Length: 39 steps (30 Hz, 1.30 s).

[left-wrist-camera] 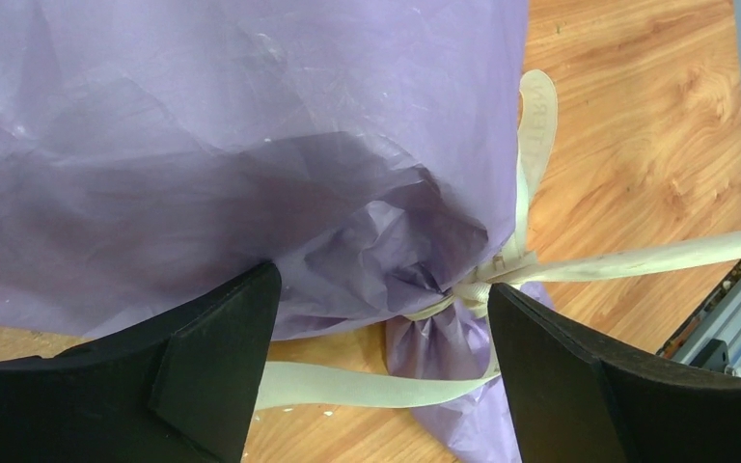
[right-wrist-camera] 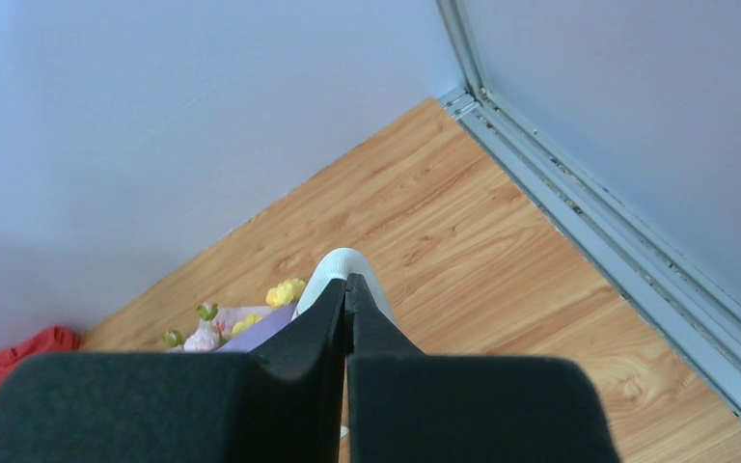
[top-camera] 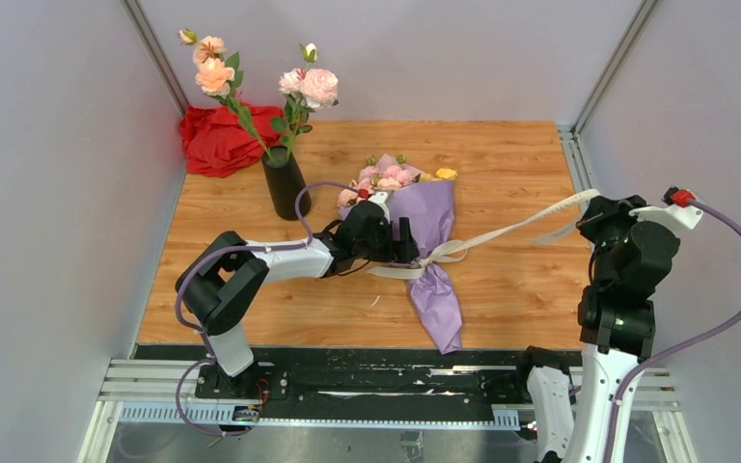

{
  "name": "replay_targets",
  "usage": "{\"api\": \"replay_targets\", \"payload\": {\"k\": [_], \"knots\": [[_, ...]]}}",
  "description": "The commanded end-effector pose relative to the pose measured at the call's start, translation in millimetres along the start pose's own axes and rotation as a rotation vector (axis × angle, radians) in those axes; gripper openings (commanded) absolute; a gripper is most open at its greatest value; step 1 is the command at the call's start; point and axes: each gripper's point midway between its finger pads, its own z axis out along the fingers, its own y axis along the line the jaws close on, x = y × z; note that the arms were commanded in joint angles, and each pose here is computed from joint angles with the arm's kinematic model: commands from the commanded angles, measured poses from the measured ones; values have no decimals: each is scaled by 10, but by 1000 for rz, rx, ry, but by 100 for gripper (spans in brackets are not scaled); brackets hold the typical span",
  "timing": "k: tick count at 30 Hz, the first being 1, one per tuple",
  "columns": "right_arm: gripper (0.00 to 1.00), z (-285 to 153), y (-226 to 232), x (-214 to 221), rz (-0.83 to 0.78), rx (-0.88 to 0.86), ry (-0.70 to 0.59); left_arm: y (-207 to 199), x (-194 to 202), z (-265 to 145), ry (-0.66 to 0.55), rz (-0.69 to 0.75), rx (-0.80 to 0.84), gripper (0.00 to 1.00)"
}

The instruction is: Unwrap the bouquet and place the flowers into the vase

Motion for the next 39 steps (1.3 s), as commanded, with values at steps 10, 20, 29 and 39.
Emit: {"api": "replay_targets", "payload": {"k": [10, 20, 29, 39], "knots": [[0, -12, -136, -157, 12, 80, -66, -144, -416, -552, -189, 18, 7, 90], [52, 246, -28, 719, 22, -93, 195, -361, -133, -774, -118, 338, 94, 66], [52, 185, 56, 1120, 7, -230, 274, 30, 202, -674, 8, 534, -55, 85], [53, 180, -8, 1321, 9, -231, 321, 38, 534, -547, 88, 638, -1, 87]]}}
